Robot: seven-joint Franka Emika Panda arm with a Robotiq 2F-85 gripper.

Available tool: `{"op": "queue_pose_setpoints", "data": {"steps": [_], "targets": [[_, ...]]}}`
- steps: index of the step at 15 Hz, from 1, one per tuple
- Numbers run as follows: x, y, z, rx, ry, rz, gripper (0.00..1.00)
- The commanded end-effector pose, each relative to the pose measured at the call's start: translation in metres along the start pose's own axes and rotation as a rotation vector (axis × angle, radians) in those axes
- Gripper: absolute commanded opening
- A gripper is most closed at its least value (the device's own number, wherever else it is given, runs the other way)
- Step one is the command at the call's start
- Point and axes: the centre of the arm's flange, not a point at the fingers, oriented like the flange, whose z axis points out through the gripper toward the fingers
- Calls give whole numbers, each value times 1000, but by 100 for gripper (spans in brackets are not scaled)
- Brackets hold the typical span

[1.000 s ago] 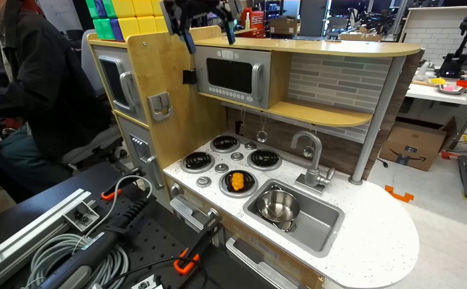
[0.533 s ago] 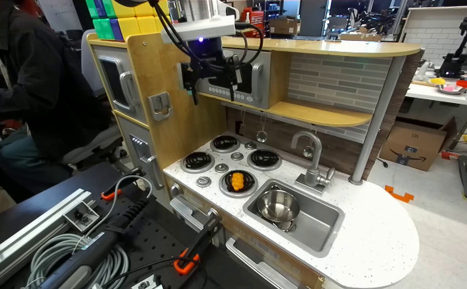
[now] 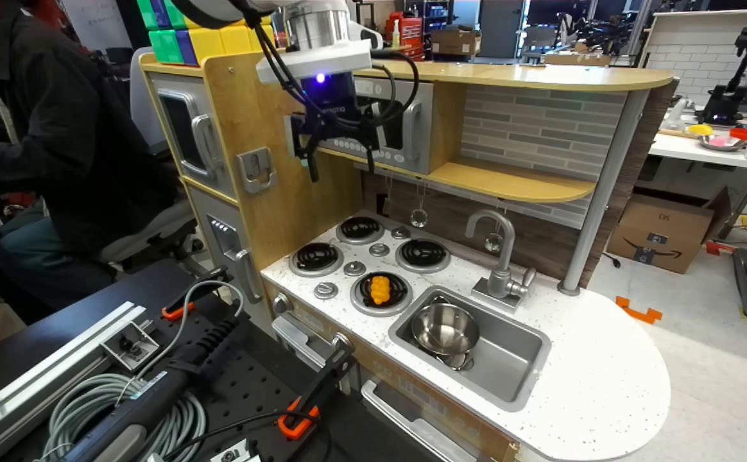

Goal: Pick the yellow toy on the stove and put it in the pot

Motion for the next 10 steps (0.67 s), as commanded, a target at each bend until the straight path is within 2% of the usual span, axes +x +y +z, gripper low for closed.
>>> {"op": "queue_pose_setpoints", "data": {"steps": [1,7,10], "targets": [[11,12,59,-24,-161,84,100],[14,44,129,7,-191,158,100],[2,38,129,15,-209,152,100]]}}
